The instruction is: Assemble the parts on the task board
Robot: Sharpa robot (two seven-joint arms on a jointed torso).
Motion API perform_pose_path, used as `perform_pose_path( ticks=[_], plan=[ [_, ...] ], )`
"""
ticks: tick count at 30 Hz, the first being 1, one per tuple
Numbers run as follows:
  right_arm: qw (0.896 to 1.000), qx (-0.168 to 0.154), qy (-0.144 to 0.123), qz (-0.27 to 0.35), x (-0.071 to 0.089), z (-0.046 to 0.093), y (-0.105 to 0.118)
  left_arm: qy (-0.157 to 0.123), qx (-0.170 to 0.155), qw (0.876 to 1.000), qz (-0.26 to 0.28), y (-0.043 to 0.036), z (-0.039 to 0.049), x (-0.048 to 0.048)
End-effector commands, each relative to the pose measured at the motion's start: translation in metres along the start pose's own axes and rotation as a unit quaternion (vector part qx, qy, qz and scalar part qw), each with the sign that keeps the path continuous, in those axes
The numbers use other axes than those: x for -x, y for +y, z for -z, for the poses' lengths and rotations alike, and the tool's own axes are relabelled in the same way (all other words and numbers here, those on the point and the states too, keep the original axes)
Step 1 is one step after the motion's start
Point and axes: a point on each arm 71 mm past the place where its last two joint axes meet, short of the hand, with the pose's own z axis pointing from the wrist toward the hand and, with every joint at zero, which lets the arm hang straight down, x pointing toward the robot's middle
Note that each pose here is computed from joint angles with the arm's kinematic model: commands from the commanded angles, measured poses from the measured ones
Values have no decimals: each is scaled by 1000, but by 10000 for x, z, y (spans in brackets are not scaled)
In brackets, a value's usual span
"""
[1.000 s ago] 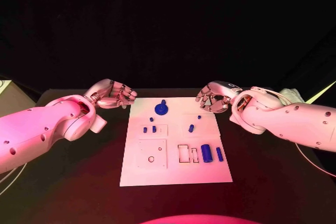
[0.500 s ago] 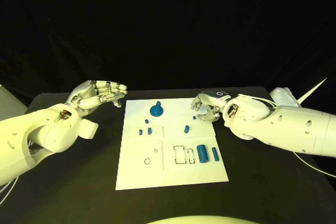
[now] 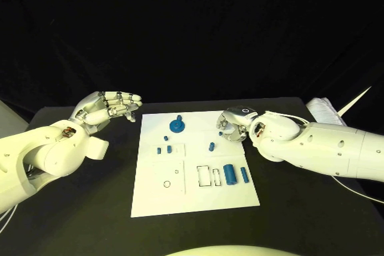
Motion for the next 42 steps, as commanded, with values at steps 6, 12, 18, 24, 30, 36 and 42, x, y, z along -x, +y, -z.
perform_pose_path(
  ticks=[6,12,18,24,30,36,42],
  plan=[
    [1000,-8,4,14,-48,-47,-3,8,-6,1000,11,-18,6,-29],
    [1000,-8,7,9,-81,-62,-7,8,-4,1000,11,-18,9,-30],
    [1000,-7,16,5,-117,-71,11,9,-2,1000,12,-15,7,-33],
    [1000,-5,25,2,-153,-81,36,9,-1,1000,12,-14,7,-31],
    [999,-4,32,0,-192,-88,63,8,-1,1000,12,-13,8,-26],
    [999,-1,35,-3,-226,-95,94,8,-2,1000,12,-13,9,-23],
    [999,0,32,-7,-238,-97,115,8,-2,1000,12,-13,9,-21]
  ],
)
